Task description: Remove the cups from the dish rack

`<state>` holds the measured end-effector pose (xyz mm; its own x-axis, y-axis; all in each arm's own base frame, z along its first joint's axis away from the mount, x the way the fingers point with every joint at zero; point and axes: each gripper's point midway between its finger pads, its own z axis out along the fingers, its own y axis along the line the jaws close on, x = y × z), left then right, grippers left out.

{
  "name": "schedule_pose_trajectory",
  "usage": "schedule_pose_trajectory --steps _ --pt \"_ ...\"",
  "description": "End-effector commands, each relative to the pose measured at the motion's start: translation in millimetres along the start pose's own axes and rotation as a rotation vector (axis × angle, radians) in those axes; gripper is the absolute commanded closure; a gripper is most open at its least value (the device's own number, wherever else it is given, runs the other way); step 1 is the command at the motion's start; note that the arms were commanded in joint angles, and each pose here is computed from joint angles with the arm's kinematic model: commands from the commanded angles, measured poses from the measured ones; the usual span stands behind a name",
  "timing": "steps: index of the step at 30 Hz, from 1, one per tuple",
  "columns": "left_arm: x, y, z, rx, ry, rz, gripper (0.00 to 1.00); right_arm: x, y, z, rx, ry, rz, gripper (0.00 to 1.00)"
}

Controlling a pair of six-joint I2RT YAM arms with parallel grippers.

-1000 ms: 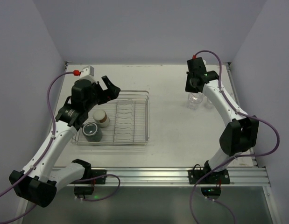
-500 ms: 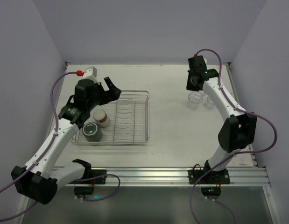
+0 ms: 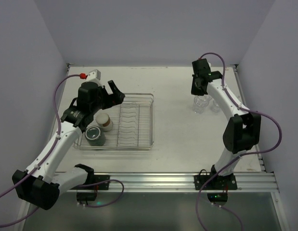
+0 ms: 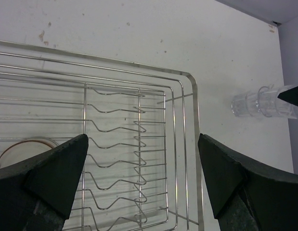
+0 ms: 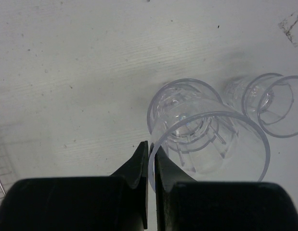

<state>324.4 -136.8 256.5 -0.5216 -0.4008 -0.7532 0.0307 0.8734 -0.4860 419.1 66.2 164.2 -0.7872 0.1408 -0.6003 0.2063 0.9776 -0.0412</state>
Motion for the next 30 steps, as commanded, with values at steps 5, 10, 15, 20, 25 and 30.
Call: schedule_pose_trajectory --steps 5,10,15,20,25,30 --pt "-1 13 -1 -0.075 0.015 0.038 0.0 -7 -2 6 0.025 0.0 0.001 1.0" --pt "-4 12 -6 -0.071 0.001 0.044 0.0 -1 -4 13 0.039 0.021 -0.001 1.0" --pt "0 27 -6 -0.148 0.023 0.063 0.0 3 -3 18 0.04 0.038 -0.009 0.96" --pt "1 49 -9 -0.27 0.046 0.102 0.0 7 -4 22 0.048 0.057 -0.011 0.85" --pt "2 69 -16 -0.389 0.079 0.147 0.0 6 -4 20 0.043 0.055 -0.013 0.72" --pt "8 84 -20 -0.463 0.118 0.17 0.0 0 -3 6 0.027 0.026 0.002 0.56"
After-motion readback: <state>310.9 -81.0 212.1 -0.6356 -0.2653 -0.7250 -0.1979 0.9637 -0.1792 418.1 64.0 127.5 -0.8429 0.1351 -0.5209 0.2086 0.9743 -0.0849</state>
